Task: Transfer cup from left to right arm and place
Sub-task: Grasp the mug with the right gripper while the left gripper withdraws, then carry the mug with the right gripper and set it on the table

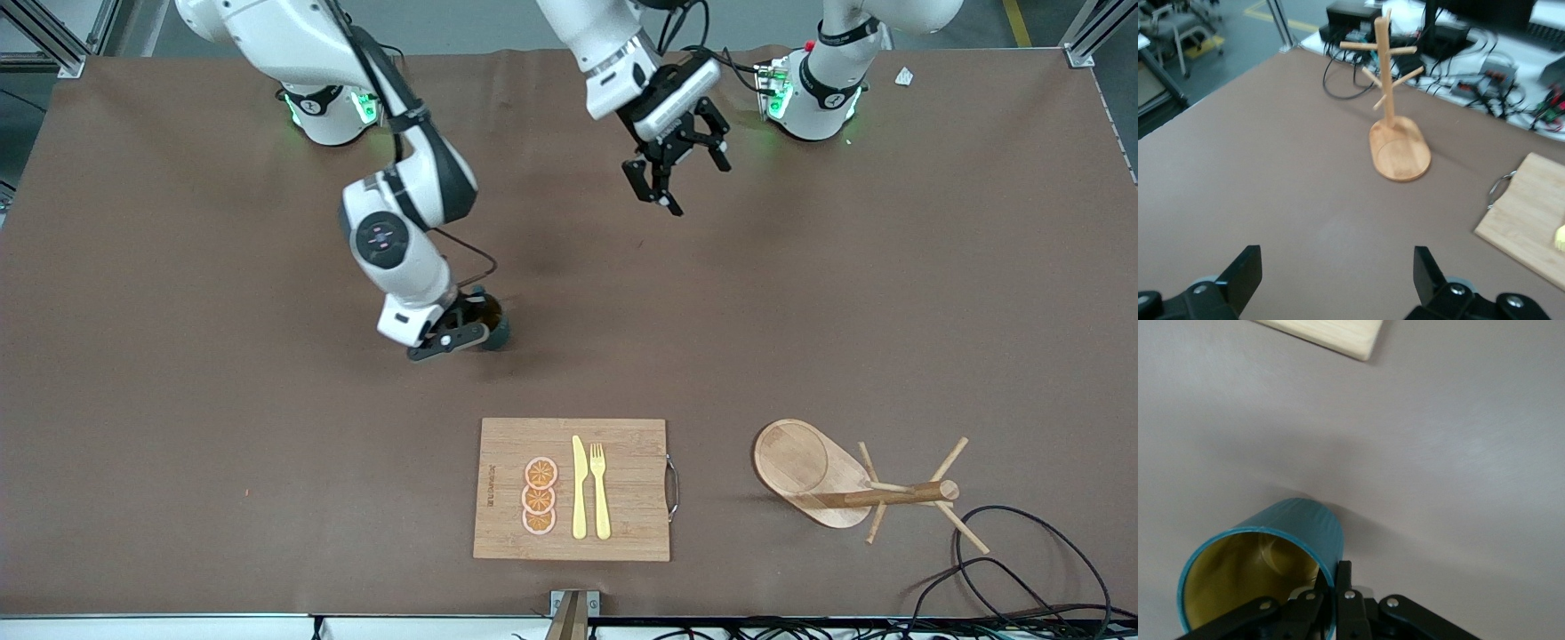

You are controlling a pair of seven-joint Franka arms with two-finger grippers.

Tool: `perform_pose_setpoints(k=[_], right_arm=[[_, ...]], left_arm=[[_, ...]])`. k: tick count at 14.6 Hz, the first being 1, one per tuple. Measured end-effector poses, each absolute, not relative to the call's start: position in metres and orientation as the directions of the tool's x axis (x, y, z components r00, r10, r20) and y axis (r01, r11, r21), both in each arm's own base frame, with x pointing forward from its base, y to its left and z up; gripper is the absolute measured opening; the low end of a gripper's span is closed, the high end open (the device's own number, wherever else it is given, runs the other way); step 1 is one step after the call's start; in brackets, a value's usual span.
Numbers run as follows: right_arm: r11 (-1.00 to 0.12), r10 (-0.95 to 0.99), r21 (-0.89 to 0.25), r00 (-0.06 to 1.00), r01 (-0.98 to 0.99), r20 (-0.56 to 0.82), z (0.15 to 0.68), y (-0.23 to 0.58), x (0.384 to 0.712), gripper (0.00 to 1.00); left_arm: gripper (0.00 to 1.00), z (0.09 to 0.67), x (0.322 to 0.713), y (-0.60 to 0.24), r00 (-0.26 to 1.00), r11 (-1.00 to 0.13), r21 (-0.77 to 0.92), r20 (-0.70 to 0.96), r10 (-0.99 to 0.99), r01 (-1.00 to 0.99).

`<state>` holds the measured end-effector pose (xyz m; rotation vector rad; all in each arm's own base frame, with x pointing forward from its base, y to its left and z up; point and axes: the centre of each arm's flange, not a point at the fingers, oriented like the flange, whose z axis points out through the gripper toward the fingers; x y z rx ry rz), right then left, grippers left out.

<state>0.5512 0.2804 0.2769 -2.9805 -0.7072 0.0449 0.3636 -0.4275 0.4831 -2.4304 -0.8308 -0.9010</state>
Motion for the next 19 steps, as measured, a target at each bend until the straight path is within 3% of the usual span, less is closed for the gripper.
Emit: perform_pose_setpoints(k=[4,11,19], right_arm=[[-0.709,0.705,-0.043,0.709,0.704,0.003,0.304,0.173,0.583,0.05],[-0.33,0.944,-0.014,0.33,0.944,-0.001,0.31,-0.006,0.598,0.05],[-0.128,0.992,0.018,0.128,0.992,-0.001,0.295,-0.086,0.589,0.05]], left_arm=[[1.0,0.532,0.426,-0.386,0.705,-0.755,-0.217,0.577,0.412,0.619],[1.0,0.591,0.52,-0.265,0.852,-0.83,-0.27,0.353,0.386,0.488],[1.0,0.622,0.567,-0.15,0.985,-0.96,-0.24,0.134,0.11,0.14]])
